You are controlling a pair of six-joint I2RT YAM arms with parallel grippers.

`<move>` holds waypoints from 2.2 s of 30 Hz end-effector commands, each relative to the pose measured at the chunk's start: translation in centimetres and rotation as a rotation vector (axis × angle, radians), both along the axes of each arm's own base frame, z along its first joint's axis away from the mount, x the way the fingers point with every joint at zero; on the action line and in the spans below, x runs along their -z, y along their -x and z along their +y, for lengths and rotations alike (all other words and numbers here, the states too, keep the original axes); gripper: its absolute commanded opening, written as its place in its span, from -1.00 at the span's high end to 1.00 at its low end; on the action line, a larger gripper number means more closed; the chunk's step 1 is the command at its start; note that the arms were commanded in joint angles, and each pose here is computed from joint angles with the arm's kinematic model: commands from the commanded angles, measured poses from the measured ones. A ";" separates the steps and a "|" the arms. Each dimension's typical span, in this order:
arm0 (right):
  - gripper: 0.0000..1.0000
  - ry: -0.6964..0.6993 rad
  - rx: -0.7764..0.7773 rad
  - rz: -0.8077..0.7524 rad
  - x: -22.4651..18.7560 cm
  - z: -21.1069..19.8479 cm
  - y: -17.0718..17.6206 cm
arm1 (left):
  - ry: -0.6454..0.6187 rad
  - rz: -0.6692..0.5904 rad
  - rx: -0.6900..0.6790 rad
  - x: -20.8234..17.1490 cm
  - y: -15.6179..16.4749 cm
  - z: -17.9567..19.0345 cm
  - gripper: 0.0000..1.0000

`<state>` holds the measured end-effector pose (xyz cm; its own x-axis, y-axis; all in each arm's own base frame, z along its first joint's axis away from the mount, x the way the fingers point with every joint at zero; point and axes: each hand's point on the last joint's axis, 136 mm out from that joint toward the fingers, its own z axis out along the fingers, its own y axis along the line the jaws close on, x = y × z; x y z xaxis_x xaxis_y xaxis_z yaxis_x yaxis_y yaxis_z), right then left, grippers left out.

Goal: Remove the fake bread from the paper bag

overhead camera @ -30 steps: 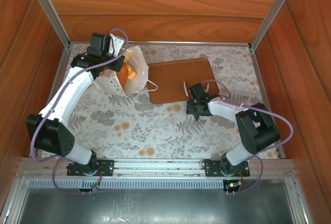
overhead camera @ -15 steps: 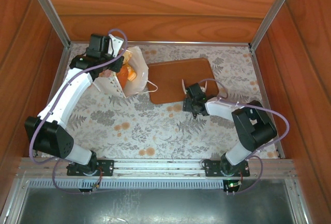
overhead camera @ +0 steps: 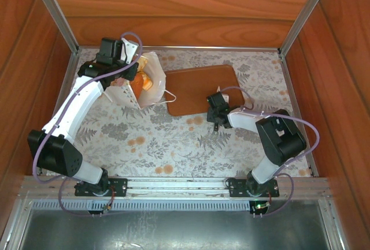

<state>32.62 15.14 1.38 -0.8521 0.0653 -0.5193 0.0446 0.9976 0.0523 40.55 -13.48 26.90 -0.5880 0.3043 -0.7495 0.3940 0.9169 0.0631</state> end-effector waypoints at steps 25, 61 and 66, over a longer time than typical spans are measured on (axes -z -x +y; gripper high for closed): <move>1.00 -0.333 -0.259 -0.160 -12.2 2.7 5.9 | 0.103 -0.161 0.190 -2.3 0.3 -4.6 1.00; 0.55 -0.894 -0.716 0.096 -23.8 15.3 13.2 | 0.094 -0.172 0.136 -1.4 0.5 -4.5 1.00; 0.37 -0.904 -0.741 0.110 -24.0 16.4 13.1 | 0.094 -0.174 0.136 -1.4 0.6 -4.4 1.00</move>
